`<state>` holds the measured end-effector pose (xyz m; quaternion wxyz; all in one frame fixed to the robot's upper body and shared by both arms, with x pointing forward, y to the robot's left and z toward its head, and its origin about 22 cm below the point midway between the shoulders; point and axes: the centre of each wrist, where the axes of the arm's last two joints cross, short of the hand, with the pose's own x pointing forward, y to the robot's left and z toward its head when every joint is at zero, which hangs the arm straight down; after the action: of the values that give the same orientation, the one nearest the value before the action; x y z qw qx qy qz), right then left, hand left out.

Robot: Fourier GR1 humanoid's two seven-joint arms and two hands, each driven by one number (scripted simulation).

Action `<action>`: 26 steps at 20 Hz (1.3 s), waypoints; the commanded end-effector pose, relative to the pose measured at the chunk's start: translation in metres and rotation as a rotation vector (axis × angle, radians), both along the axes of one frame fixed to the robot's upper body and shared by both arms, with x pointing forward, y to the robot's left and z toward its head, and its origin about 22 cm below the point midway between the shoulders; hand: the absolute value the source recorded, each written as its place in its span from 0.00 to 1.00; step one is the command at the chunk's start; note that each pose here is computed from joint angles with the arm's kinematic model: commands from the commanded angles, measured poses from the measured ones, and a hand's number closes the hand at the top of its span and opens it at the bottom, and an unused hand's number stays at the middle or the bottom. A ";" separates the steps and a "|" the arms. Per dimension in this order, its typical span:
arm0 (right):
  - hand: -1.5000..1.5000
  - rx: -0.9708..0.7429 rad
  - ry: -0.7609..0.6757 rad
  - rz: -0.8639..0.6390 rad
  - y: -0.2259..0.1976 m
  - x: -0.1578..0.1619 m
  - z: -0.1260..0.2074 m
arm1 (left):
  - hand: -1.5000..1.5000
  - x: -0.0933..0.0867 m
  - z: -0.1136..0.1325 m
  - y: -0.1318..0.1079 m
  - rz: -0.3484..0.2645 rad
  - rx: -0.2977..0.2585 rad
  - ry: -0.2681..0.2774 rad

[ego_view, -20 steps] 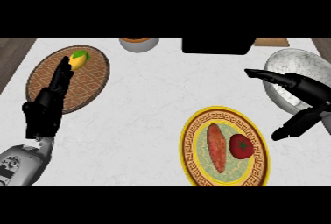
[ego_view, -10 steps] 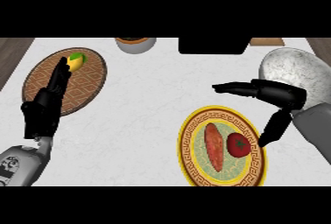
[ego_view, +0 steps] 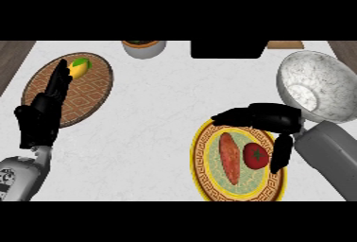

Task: Pick the sweet potato from the plate and place it in the bowl

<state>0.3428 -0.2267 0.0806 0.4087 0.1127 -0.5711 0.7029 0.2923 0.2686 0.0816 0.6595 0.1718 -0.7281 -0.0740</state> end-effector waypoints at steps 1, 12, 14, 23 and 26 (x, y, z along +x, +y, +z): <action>0.00 -0.121 -0.008 0.029 0.022 0.002 -0.010 | 0.50 -0.007 -0.006 -0.017 -0.004 -0.003 -0.015; 0.00 -0.106 0.020 0.008 0.026 -0.009 -0.047 | 0.50 -0.002 -0.019 0.005 0.004 0.000 0.007; 0.00 -0.108 0.030 -0.007 0.039 -0.002 -0.049 | 0.50 -0.004 0.010 0.007 -0.002 0.010 -0.009; 1.00 -0.155 -0.022 0.125 0.040 -0.005 -0.086 | 0.50 -0.010 -0.035 0.005 0.005 -0.005 0.001; 1.00 -0.103 -0.082 0.099 0.057 0.001 -0.074 | 0.50 0.000 0.006 -0.005 -0.002 0.005 -0.012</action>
<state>0.3380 -0.1750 0.0083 0.3719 0.0841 -0.5420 0.7489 0.2901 0.2641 0.0786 0.6578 0.1744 -0.7289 -0.0741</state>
